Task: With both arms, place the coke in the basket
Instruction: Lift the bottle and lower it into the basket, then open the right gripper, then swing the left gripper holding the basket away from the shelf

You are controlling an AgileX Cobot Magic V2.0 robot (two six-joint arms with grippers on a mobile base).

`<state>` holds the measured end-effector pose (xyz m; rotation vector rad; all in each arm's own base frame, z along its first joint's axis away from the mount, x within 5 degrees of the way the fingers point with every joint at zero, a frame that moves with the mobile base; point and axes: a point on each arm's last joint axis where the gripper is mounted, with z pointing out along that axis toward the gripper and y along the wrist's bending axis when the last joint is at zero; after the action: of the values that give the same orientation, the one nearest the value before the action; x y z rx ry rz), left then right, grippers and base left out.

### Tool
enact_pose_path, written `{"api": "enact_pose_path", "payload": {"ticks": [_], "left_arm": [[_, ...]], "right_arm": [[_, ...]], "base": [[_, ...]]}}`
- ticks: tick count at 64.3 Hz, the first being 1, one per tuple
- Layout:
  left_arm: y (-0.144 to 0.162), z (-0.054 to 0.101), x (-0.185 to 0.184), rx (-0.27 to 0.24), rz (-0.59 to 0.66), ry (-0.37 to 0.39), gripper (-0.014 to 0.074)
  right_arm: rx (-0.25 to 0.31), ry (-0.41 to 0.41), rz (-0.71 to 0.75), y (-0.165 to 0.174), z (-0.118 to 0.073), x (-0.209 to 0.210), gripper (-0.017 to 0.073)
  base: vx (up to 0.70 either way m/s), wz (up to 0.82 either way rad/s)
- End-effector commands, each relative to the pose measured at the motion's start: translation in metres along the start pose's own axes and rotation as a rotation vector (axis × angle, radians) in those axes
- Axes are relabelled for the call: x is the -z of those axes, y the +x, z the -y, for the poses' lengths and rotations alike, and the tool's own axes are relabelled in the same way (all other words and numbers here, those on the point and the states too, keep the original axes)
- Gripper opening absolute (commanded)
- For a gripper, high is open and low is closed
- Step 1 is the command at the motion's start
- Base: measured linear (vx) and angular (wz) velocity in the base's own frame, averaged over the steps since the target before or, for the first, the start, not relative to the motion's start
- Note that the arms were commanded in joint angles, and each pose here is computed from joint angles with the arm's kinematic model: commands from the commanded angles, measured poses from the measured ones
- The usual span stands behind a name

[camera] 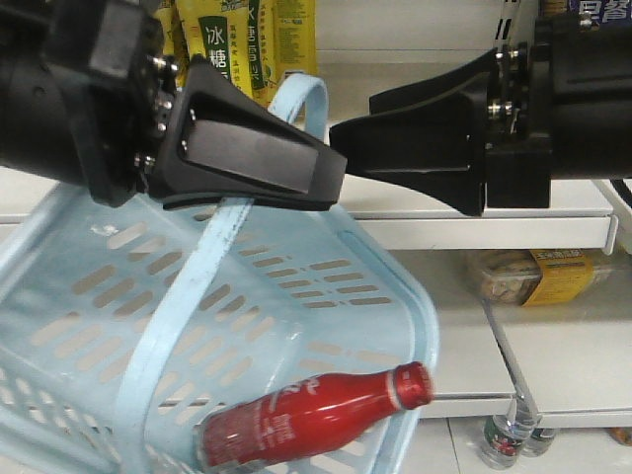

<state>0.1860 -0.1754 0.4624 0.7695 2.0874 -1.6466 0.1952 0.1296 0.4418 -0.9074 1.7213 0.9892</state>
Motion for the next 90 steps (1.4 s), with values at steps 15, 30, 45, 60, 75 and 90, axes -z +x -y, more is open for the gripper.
{"api": "enact_pose_path", "payload": {"ticks": [15, 30, 45, 60, 75, 90], "left_arm": [[-0.011, 0.025, 0.011, -0.074, 0.156, 0.063, -0.0006], [-0.011, 0.025, 0.011, -0.074, 0.156, 0.063, -0.0006], [-0.011, 0.025, 0.011, -0.074, 0.156, 0.062, -0.0006], [-0.011, 0.025, 0.011, -0.074, 0.156, 0.062, -0.0006], [-0.011, 0.025, 0.011, -0.074, 0.156, 0.062, -0.0006], [-0.011, 0.025, 0.011, -0.074, 0.156, 0.062, -0.0006]], "right_arm": [[0.188, 0.269, 0.046, -0.015, -0.019, 0.039, 0.0349], [0.218, 0.619, -0.093, 0.001, -0.026, 0.083, -0.0015], [0.152, 0.765, -0.108, 0.075, -0.038, 0.104, -0.0006], [0.061, 0.831, -0.109, 0.172, -0.039, 0.106, -0.0006], [0.006, 0.836, -0.108, 0.213, -0.042, 0.106, -0.0006], [0.008, 0.837, -0.105, 0.213, -0.042, 0.106, -0.0006]], "base": [[0.00, 0.00], [0.00, 0.00], [0.00, 0.00], [0.00, 0.00], [0.00, 0.00], [0.00, 0.00]]}}
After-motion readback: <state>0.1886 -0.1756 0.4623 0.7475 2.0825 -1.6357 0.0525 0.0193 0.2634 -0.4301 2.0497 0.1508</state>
